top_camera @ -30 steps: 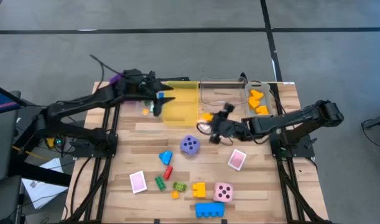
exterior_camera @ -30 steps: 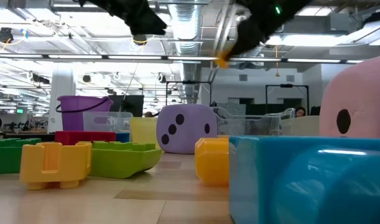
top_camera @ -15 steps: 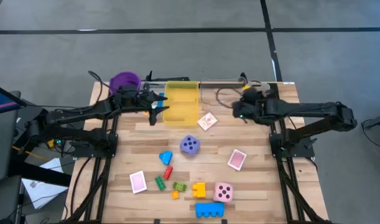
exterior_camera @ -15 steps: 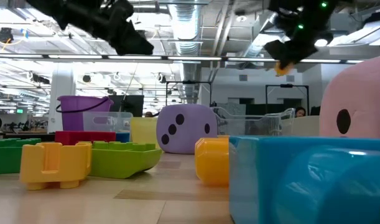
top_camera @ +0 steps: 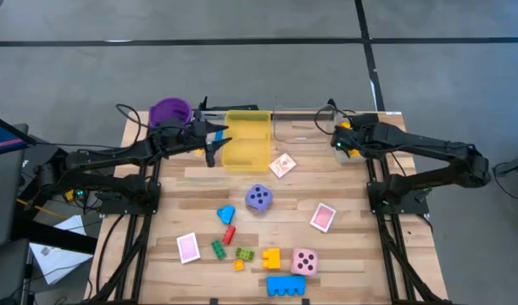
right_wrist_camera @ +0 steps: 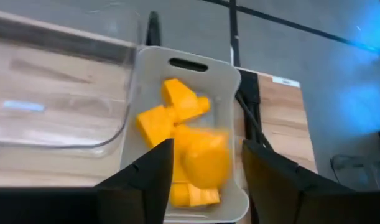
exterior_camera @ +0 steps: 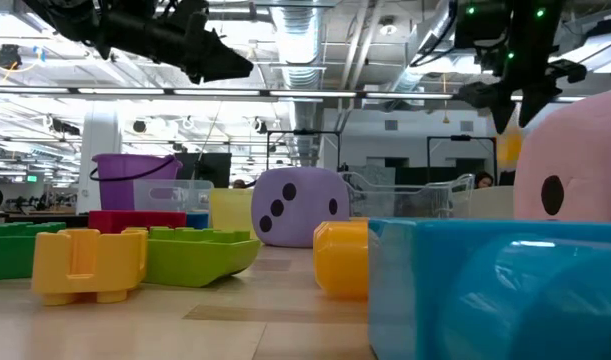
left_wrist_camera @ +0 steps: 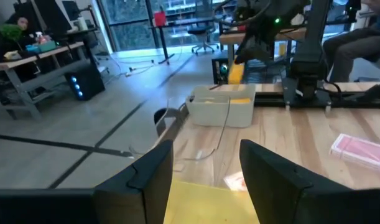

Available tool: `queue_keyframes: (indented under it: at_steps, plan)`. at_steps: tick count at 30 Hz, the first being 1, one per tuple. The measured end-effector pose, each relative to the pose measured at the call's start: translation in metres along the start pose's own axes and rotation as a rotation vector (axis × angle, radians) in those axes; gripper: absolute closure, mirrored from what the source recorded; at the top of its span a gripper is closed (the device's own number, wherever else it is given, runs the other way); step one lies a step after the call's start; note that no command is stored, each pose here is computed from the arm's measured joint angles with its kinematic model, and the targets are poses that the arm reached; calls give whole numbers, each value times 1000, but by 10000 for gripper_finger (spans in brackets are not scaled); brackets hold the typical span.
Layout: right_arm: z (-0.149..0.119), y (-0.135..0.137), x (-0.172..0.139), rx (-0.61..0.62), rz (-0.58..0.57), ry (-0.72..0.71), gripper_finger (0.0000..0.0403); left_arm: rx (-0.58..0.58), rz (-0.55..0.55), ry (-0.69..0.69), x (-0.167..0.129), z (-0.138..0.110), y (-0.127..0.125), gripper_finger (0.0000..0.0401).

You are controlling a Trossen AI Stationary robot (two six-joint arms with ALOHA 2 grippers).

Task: Pick & Place Toys
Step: Put the large yellow game piece into the gray bin, then put the large blue game piece into the gray bin

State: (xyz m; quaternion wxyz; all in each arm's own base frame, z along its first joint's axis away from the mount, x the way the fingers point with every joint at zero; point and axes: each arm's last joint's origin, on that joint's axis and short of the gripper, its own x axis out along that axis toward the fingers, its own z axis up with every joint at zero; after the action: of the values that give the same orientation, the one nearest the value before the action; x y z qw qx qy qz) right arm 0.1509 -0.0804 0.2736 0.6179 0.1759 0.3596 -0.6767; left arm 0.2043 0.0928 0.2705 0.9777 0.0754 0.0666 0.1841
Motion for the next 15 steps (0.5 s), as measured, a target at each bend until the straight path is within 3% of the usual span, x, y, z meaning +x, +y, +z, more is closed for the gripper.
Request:
queue_keyframes:
  at_steps: [7, 15]
  plan:
    - [3, 8, 13, -52, -54, 33, 164, 1, 2, -12, 0, 1, 0, 225]
    - [-18, 44, -24, -268, 189, -169, 155, 3, 11, -61, 0, 6, 1, 225]
